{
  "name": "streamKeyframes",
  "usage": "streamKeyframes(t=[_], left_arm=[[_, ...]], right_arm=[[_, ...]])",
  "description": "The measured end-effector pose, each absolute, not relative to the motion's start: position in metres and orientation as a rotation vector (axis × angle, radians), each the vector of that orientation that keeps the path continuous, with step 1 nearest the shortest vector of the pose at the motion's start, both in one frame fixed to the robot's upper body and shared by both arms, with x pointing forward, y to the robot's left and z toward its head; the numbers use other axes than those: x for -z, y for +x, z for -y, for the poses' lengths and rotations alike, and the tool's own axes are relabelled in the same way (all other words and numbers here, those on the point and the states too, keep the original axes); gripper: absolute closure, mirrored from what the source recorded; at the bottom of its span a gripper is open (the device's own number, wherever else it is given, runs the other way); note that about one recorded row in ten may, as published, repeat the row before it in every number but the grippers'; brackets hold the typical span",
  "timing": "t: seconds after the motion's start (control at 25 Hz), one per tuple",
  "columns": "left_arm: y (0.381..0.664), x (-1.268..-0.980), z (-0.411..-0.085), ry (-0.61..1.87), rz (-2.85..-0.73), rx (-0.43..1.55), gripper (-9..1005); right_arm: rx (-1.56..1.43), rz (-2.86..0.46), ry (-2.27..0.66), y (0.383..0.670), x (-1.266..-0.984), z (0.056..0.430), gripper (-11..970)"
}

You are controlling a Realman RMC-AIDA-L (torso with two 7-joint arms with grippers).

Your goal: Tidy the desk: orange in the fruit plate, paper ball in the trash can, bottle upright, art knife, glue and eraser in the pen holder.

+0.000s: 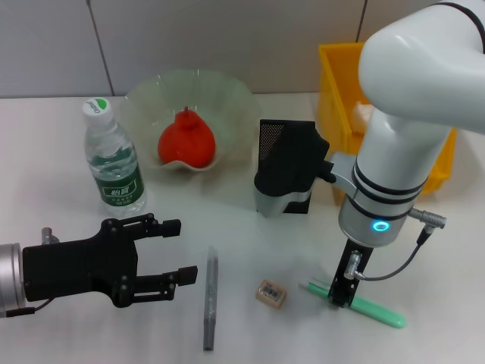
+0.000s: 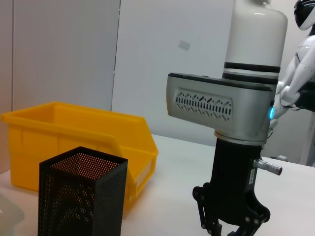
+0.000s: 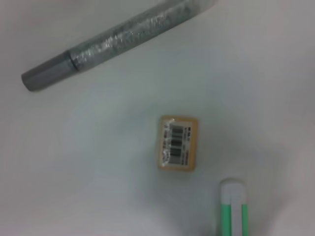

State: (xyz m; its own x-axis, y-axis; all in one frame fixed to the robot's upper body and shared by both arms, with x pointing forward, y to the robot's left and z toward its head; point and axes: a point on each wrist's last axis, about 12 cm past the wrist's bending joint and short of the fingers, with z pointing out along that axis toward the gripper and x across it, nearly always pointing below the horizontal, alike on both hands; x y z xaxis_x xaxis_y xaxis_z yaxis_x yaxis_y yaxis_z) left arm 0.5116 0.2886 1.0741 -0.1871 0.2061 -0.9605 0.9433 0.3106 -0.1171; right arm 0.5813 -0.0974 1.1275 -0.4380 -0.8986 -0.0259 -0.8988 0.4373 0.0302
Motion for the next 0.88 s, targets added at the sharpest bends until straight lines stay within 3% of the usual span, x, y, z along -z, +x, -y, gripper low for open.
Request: streamKeyframes(t=[0.28, 0.88], left_arm=[[0.513, -1.074, -0.289, 1.062, -1.633, 0.969, 220], [0.514, -1.075, -0.289, 1.07, -1.634, 0.964, 222]], right_arm=[[-0.182, -2.616, -1.59, 0.585, -1.149, 0.103, 785], [-0.549, -2.383, -1.309, 0.596, -1.2, 0.152, 785]])
